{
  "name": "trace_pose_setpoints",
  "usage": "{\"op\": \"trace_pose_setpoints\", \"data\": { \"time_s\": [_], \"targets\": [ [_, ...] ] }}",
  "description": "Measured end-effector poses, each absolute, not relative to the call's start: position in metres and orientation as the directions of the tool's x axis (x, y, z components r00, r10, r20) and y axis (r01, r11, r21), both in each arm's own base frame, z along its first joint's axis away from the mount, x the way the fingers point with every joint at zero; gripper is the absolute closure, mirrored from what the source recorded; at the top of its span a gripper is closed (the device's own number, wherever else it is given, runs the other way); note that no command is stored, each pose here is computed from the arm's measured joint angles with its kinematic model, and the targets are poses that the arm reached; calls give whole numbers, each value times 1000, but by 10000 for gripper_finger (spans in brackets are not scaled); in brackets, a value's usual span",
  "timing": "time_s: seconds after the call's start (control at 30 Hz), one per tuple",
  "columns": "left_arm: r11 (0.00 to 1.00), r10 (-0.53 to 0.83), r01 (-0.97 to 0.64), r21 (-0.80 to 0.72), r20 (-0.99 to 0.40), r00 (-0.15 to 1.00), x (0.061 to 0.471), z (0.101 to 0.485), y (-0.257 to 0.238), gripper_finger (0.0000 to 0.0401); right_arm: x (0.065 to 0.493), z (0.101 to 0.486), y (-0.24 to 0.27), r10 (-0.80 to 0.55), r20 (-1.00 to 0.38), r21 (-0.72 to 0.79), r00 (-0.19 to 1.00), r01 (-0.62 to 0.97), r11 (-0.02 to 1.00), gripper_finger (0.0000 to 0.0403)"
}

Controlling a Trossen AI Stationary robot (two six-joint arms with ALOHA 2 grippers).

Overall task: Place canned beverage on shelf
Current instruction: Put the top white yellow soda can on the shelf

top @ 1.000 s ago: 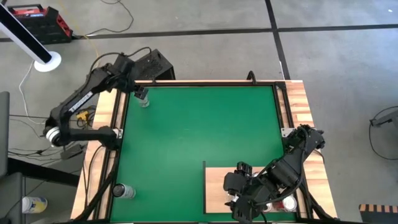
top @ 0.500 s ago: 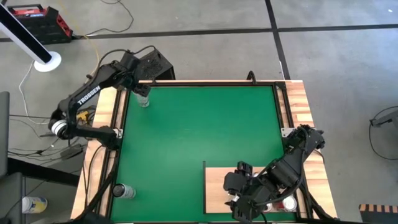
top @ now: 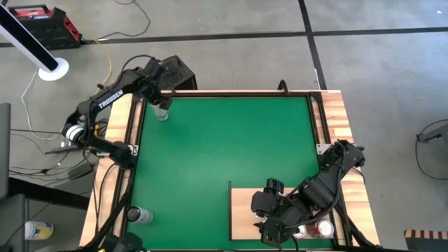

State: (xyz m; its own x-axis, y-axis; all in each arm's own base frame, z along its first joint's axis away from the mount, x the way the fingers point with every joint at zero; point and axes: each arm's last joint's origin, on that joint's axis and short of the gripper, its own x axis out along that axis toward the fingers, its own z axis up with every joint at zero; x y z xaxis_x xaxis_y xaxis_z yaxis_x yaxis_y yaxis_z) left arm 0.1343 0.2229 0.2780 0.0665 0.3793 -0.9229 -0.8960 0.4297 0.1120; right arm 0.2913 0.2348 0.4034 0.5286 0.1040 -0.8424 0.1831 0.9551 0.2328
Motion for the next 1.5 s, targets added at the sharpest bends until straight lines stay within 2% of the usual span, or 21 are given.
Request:
{"op": "trace_pose_setpoints", "data": {
  "time_s": [0.17, 0.33, 0.37, 0.5, 0.7, 0.83, 0.97, 1.07, 1.27, 1.5],
  "targets": [
    [410, 372, -906, 105, -926, 61, 135, 276, 223, 60, 290, 402, 234, 92, -853, 216, 513, 186, 959, 72],
    [396, 380, -910, 123, -924, 40, 135, 276, 223, 158, 288, 401, 233, 81, -863, 198, 499, 186, 962, 72],
    [397, 380, -909, 123, -924, 40, 135, 276, 223, 167, 288, 401, 233, 81, -862, 195, 500, 182, 964, 72],
    [427, 355, -900, 89, -932, 77, 137, 278, 218, 167, 288, 401, 232, 75, -864, 184, 497, 175, 967, 72],
    [558, 345, -830, 5, -911, 226, 159, 310, 180, 167, 284, 399, 231, 19, -874, 120, 485, 179, 976, 72],
    [650, 375, -758, -58, -843, 386, 184, 349, 142, 167, 280, 397, 226, -52, -886, 45, 462, 197, 979, 73],
    [758, 318, -633, -158, -757, 570, 215, 387, 96, 167, 278, 400, 222, -83, -873, 19, 480, 204, 979, 78],
    [818, 278, -543, -191, -696, 662, 238, 410, 61, 167, 275, 408, 216, -90, -859, 20, 504, 209, 978, 80],
    [905, 185, -384, -183, -643, 743, 290, 434, 3, 167, 257, 432, 201, -149, -780, 2, 608, 239, 971, 81],
    [959, 32, -198, -205, -613, 790, 348, 439, -62, 167, 229, 457, 186, -236, -655, -30, 717, 288, 957, 81]
  ]
}}
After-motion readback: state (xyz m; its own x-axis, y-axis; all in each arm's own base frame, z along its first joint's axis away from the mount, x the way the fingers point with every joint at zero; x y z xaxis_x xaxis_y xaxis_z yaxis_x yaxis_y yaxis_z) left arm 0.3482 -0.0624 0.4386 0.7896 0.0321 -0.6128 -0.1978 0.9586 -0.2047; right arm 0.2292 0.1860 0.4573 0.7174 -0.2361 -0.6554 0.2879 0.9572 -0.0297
